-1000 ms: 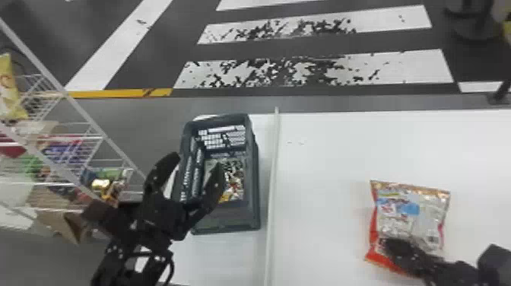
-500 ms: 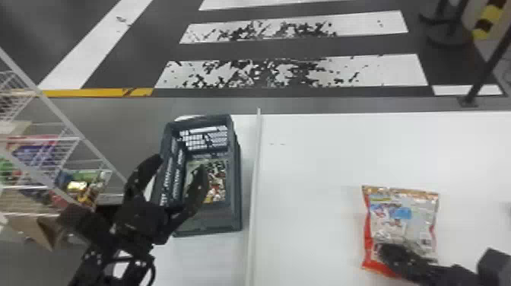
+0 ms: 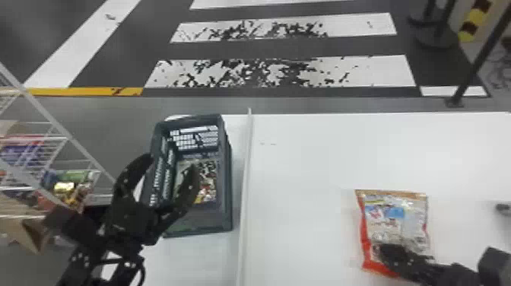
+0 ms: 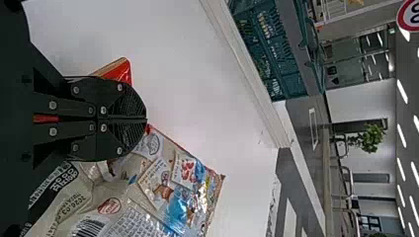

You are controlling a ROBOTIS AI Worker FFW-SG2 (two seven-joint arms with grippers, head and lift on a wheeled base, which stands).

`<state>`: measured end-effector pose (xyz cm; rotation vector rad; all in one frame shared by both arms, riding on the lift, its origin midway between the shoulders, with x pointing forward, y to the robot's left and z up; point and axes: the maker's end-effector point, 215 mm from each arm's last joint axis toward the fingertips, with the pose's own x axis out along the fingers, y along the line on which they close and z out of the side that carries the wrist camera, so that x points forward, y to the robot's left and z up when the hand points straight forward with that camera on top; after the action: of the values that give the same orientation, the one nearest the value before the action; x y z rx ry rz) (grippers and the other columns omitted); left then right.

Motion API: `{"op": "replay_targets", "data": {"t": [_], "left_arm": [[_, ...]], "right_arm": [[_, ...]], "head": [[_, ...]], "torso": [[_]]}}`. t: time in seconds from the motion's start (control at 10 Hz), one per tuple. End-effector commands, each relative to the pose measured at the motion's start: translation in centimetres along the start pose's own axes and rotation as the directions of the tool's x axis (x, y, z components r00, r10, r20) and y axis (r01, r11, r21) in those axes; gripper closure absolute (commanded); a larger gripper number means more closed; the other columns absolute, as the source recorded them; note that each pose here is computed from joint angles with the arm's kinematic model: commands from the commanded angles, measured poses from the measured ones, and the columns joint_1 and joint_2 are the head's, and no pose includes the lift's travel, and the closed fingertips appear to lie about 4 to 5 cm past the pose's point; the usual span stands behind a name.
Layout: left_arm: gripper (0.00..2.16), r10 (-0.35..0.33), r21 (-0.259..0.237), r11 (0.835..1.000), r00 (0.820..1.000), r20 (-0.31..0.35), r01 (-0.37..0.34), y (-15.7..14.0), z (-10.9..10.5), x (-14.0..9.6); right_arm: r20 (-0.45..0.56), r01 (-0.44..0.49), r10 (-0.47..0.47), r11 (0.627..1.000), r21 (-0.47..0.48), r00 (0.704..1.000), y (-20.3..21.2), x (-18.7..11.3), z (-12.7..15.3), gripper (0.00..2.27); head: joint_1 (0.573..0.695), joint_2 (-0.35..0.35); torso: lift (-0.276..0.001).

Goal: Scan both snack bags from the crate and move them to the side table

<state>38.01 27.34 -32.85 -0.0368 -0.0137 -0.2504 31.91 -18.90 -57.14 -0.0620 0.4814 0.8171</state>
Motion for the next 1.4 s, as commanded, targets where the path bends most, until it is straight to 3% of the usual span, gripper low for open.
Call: {"op": "replay_targets", "data": {"t": [0.0, 0.2, 0.7, 1.0, 1.3], "left_arm": [[0.07, 0.0, 0.0, 1.0, 1.0, 0.006, 0.0, 0.0, 0.0, 0.0], [0.07, -0.004, 0.001, 1.0, 1.0, 0.008, 0.004, -0.2, 0.0, 0.0], [0.07, -0.016, -0.001, 1.0, 1.0, 0.008, 0.016, -0.7, 0.1, 0.1], [0.07, -0.017, 0.005, 1.0, 1.0, 0.008, 0.017, -0.8, 0.2, -0.1], [0.07, -0.016, 0.006, 1.0, 1.0, 0.003, 0.016, -0.7, 0.0, -0.2]], "right_arm": [[0.015, 0.01, -0.01, 1.0, -0.001, 1.0, -0.3, -0.5, 0.8, 2.25], [0.041, 0.002, -0.002, 1.0, -0.001, 0.999, 0.3, -1.0, 2.1, 2.25], [0.12, 0.132, -0.134, 0.991, 0.029, 0.984, -4.4, -2.9, 5.0, 2.25], [0.107, 0.134, -0.137, 0.99, 0.038, 0.985, -4.8, -1.5, 4.5, 2.25], [0.072, 0.145, -0.149, 0.988, 0.053, 0.986, -5.1, -0.2, 2.3, 2.25]], "head": [[0.695, 0.144], [0.695, 0.135], [0.695, 0.089], [0.695, 0.058], [0.695, 0.073]], "torso": [[-0.029], [-0.029], [-0.029], [-0.029], [-0.029]]}}
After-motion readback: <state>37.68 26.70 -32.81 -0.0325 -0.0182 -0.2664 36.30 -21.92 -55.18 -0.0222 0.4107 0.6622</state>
